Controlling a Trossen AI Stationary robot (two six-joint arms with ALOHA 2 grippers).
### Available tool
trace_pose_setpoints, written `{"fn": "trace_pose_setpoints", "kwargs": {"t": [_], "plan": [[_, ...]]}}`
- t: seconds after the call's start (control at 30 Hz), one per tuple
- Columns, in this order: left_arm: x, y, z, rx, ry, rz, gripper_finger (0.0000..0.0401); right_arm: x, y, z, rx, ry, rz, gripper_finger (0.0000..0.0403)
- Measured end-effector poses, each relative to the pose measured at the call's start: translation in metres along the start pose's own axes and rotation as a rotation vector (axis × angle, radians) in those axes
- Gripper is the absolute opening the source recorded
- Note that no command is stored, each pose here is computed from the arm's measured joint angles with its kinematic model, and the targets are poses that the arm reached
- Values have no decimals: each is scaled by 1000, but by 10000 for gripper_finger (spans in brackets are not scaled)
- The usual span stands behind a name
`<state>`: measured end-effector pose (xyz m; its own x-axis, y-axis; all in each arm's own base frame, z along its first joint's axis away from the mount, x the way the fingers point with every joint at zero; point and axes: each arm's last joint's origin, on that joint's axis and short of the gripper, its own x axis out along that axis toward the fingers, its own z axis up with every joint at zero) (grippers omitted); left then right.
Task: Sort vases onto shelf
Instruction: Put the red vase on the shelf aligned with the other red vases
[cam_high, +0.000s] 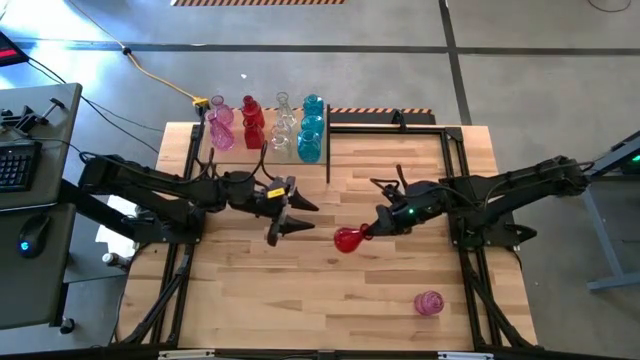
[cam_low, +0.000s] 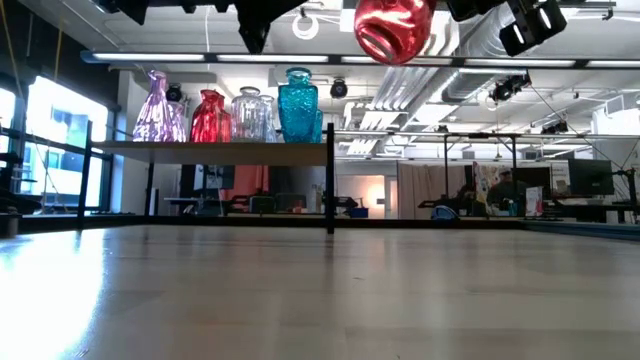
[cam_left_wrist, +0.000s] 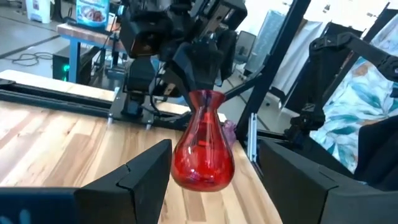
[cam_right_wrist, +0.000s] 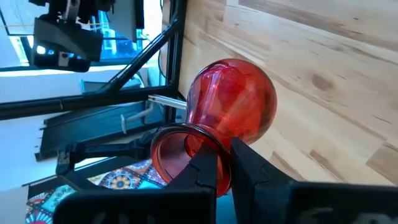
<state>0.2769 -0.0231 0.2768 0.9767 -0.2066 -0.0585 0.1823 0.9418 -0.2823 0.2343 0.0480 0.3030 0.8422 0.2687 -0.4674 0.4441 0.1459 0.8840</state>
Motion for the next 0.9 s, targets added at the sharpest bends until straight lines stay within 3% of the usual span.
{"fn": "trace_pose_setpoints", "kwargs": {"t": [0.4,0.9], "plan": [[5,-8,29,43,-41,-11,234,0,8,1,-14,-34,78,0],[5,-11,39,53,-52,-14,234,-4,21,17,-316,-195,190,0]]}}
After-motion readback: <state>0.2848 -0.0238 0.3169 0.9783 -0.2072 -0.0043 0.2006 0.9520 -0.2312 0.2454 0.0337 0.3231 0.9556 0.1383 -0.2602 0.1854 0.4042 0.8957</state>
